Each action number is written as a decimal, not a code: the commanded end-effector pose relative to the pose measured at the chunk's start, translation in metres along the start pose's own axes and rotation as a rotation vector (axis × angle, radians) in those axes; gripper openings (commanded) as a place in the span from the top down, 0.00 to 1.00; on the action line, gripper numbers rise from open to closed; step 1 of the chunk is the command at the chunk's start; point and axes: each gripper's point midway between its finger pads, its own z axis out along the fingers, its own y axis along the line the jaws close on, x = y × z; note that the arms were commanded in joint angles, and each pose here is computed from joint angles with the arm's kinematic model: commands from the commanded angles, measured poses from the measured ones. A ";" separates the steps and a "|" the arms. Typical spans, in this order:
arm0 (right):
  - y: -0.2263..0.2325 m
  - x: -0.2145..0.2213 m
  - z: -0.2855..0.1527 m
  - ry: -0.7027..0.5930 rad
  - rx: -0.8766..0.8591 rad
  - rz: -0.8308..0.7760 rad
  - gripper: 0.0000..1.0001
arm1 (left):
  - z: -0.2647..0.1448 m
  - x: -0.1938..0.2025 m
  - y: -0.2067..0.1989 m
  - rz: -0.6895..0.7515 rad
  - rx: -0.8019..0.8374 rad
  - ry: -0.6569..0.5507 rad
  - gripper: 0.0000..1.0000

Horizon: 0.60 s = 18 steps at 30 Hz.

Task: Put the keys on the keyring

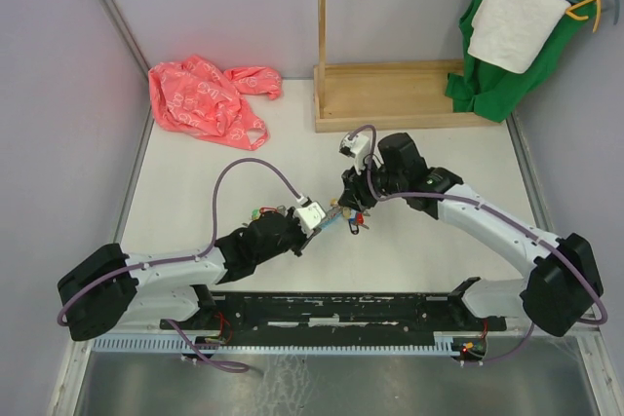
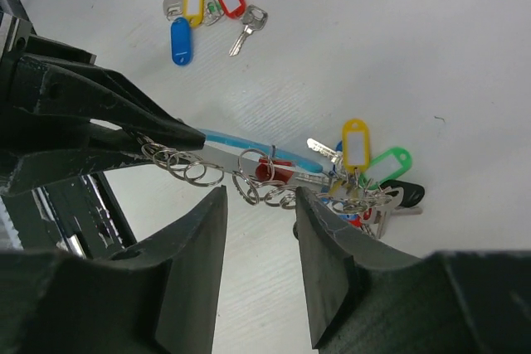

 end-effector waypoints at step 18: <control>0.015 0.003 0.013 0.070 -0.152 -0.037 0.64 | 0.006 -0.028 -0.002 0.079 0.028 -0.057 0.96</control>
